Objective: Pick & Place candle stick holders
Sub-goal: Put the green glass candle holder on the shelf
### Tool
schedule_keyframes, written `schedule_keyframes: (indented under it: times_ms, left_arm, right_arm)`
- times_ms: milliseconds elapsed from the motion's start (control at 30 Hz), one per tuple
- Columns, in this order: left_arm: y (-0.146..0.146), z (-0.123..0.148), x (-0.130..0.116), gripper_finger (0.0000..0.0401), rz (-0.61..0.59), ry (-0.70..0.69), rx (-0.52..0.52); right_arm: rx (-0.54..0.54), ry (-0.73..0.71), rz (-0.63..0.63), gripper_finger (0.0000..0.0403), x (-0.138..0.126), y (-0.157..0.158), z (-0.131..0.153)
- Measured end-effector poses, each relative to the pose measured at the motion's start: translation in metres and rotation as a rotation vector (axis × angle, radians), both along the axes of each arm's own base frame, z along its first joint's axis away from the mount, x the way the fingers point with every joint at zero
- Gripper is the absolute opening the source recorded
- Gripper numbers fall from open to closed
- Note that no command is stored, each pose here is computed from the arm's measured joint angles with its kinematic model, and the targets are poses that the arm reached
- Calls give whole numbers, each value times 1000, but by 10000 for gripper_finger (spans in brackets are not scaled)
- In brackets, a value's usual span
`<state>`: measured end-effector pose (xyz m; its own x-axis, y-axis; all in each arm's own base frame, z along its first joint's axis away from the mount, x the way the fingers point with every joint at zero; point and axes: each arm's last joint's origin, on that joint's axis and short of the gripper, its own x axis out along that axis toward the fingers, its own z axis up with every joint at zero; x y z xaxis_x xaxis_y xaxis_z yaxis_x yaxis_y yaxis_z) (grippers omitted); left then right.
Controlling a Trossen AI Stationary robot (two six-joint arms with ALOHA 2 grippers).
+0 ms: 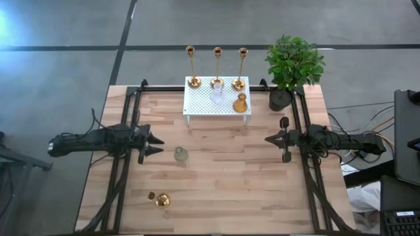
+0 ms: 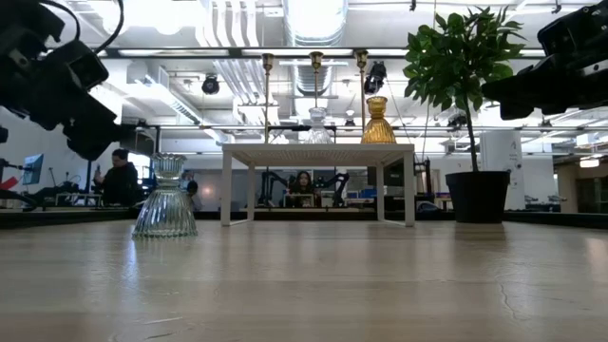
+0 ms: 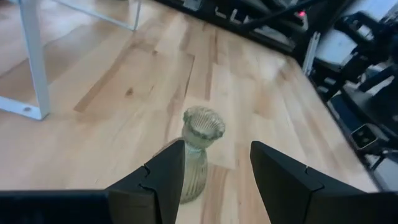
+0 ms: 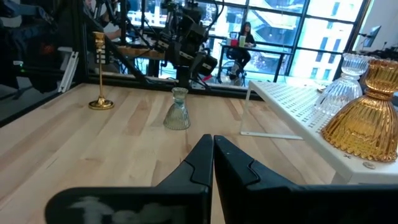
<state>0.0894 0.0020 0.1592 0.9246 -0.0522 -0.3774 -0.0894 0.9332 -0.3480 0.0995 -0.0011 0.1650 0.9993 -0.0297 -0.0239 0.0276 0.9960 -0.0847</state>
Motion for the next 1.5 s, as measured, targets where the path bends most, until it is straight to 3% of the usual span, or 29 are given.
schedule_keyframes:
  times_ms: [200, 400, 733, 933, 1167, 1500]
  left_arm:
    - [3, -10, 6, 188, 128, 129, 36]
    - [0, -19, 13, 196, 32, 213, -2]
    - [-2, -31, 25, 287, 13, 300, 31]
    - [-2, -28, 37, 323, 2, 235, 72]
    - [-2, -30, 47, 323, -42, 215, 139]
    - [-4, -29, 64, 323, -96, 119, 146]
  right_arm:
    - [2, 1, 0, 9, 0, 0, 0]
    - [-1, 2, 0, 9, 0, 0, 0]
    - [3, 1, 1, 9, 0, 0, 0]
    - [3, 2, 1, 9, 0, 0, 0]
    - [-1, 2, 0, 9, 0, 0, 0]
    - [-1, 2, 1, 9, 0, 0, 0]
